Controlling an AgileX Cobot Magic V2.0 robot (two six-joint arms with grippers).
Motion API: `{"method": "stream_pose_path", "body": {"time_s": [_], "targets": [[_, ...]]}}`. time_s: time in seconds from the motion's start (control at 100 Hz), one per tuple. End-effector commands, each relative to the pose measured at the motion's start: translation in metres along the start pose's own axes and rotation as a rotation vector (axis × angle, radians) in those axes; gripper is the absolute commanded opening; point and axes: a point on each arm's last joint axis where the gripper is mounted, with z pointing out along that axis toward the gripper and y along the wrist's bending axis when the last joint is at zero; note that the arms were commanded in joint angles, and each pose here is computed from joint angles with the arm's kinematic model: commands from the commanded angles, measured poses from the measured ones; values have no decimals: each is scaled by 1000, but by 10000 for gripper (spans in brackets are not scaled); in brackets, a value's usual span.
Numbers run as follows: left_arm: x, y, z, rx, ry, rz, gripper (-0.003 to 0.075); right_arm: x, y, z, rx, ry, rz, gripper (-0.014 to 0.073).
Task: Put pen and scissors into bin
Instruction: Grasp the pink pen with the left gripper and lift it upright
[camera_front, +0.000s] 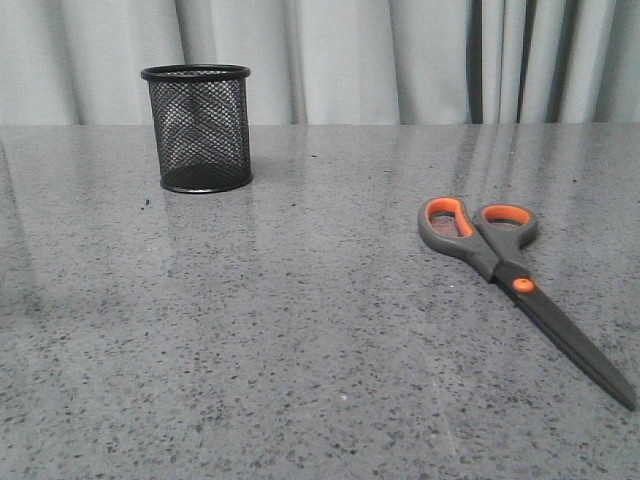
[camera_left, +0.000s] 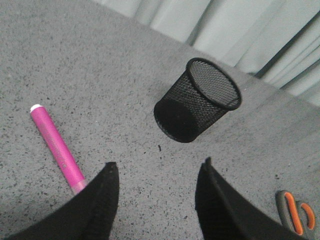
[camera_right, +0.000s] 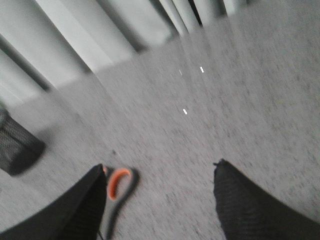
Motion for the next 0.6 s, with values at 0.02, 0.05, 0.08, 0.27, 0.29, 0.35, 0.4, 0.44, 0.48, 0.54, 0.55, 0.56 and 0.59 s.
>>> {"method": "stream_pose_path", "body": {"time_s": [0.02,0.05,0.08,0.27,0.29,0.35,0.4,0.44,0.48,0.54,0.55,0.56,0.59], "targets": [[-35,-5,26,-32,54,-23,304,-13,6,1,-7,-15,-20,444],[-40,-4,34,-46,88,-23,304,-12,6,1,-6,-9,-18,444],[-47,-5,42,-58,108,-37,304,-11,5,1,-5,0,-14,444],[-66,13,100,-246,326,-107,304,-10,5,1,-1,16,-13,444],[-66,16,106,-270,354,-109,304,-10,5,1,0,18,-13,444],[-65,23,120,-321,430,-111,304,-9,5,1,1,20,-13,444],[-65,26,130,-334,463,-113,305,-9,5,1,3,28,-13,444],[-65,28,136,-338,474,-115,305,-8,4,1,6,36,-13,444],[-64,29,140,-342,471,-127,305,-7,4,1,9,45,-13,444],[-63,33,145,-362,473,-153,304,-6,4,1,12,56,-13,444],[-62,33,145,-365,474,-158,304,-6,4,1,13,58,-13,444],[-62,34,146,-369,477,-158,304,-6,4,1,13,58,-13,444],[-61,36,148,-378,482,-161,304,-6,4,1,13,59,-13,444]]}}
